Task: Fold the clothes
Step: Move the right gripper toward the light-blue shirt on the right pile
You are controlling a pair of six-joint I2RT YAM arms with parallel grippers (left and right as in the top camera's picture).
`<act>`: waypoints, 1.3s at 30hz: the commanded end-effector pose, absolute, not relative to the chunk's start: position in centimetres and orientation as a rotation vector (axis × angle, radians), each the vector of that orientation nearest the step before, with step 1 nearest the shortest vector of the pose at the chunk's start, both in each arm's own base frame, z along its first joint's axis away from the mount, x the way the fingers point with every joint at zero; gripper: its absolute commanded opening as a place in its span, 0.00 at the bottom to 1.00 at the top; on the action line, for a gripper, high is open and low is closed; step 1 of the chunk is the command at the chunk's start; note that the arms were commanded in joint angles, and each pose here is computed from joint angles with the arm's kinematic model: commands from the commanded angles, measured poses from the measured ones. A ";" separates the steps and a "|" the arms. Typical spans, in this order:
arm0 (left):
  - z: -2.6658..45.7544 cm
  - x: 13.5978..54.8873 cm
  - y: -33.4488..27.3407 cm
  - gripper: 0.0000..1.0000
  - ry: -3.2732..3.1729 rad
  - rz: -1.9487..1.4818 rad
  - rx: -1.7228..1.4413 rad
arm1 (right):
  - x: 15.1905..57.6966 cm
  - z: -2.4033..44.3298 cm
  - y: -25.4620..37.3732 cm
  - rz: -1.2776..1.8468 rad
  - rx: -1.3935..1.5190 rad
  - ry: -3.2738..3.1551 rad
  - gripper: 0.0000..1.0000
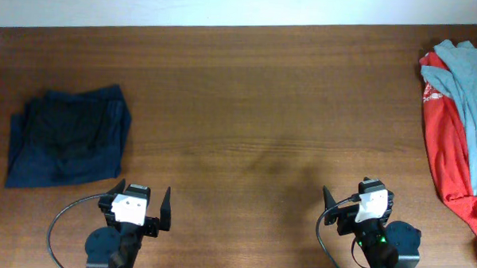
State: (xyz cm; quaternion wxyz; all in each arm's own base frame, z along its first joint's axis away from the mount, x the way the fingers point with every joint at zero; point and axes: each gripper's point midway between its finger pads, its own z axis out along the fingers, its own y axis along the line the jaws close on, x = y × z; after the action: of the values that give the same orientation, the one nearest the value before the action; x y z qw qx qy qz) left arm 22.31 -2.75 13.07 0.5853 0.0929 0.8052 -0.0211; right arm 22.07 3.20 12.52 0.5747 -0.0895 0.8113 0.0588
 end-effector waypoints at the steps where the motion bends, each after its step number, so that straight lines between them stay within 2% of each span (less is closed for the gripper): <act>1: 12.8 22.3 -2.8 0.99 1.876 -0.062 0.211 | 22.0 12.3 3.5 0.144 -0.226 1.900 0.99; 25: 13.0 22.4 -2.9 0.99 1.868 -0.066 0.212 | 22.0 12.3 3.5 0.144 -0.226 1.900 0.99; 28: 14.4 22.3 -5.1 0.99 1.796 -0.181 0.298 | 22.0 12.4 3.5 0.147 -0.227 1.898 0.99; 34: 16.5 21.8 -7.6 0.99 1.688 -0.308 0.412 | 20.4 13.3 8.4 0.460 -0.397 1.840 0.99; 39: 18.5 21.7 -7.6 0.99 1.656 -0.352 0.357 | 20.7 14.9 8.5 0.533 -0.303 1.809 0.99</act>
State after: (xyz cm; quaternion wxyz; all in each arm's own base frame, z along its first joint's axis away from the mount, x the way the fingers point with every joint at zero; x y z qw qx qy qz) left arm 22.09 -7.05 17.18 0.6430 0.1642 0.7379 -0.1224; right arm 20.93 7.56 13.80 0.5755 -0.1425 0.7841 0.1835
